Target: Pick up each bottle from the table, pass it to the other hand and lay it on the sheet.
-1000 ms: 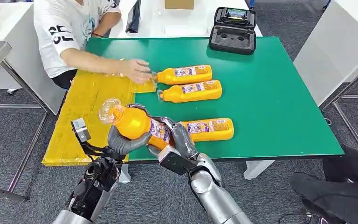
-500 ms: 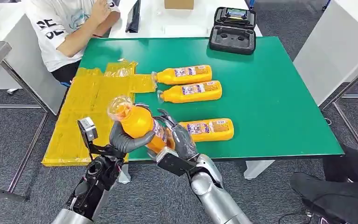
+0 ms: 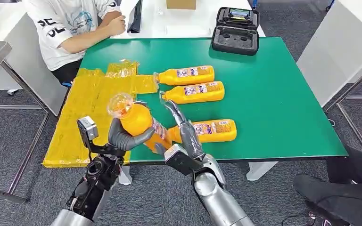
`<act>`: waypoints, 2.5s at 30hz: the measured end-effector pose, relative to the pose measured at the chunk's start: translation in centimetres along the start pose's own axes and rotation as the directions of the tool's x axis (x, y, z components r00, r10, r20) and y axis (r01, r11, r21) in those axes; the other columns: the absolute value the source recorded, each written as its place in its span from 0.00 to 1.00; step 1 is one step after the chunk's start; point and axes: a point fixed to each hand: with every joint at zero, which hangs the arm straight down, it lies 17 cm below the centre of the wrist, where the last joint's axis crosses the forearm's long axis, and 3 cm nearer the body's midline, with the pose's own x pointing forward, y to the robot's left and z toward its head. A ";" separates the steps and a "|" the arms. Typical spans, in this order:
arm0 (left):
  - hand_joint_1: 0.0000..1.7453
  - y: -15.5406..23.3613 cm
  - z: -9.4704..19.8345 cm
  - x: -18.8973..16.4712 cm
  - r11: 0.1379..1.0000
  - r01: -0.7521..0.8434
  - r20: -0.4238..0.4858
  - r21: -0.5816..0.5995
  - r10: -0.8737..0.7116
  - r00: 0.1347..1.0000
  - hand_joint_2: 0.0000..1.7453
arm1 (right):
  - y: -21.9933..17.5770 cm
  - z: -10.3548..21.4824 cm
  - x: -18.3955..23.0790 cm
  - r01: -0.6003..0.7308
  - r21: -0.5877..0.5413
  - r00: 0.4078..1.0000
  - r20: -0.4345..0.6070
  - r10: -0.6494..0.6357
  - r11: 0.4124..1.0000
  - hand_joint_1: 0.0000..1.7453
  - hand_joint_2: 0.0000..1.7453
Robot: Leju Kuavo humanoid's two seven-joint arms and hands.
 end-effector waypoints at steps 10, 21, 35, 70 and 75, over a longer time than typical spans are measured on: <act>1.00 4.2 -1.9 2.5 0.895 0.441 0.048 0.069 -0.444 0.895 1.00 | -1.6 -0.3 0.8 0.032 -0.053 0.999 0.016 -0.031 0.998 0.00 0.00; 1.00 8.8 -3.2 1.9 0.592 0.806 0.004 0.033 -0.806 0.592 1.00 | -3.7 0.6 1.0 0.064 -0.113 0.998 0.015 -0.063 0.991 0.00 0.00; 1.00 17.1 1.4 -5.2 0.326 0.913 -0.124 -0.243 -0.944 0.305 1.00 | -9.4 1.6 0.7 0.122 -0.266 0.993 0.032 -0.117 0.956 0.00 0.00; 1.00 24.8 4.1 -11.0 0.178 0.765 -0.184 -0.620 -0.980 0.079 1.00 | -9.9 2.8 -1.6 0.129 -0.282 0.989 -0.032 -0.144 0.951 0.00 1.00; 1.00 24.9 4.5 -11.5 0.178 0.753 -0.187 -0.634 -0.980 0.074 1.00 | -9.8 2.9 -1.7 0.129 -0.281 0.989 -0.037 -0.145 0.951 0.00 1.00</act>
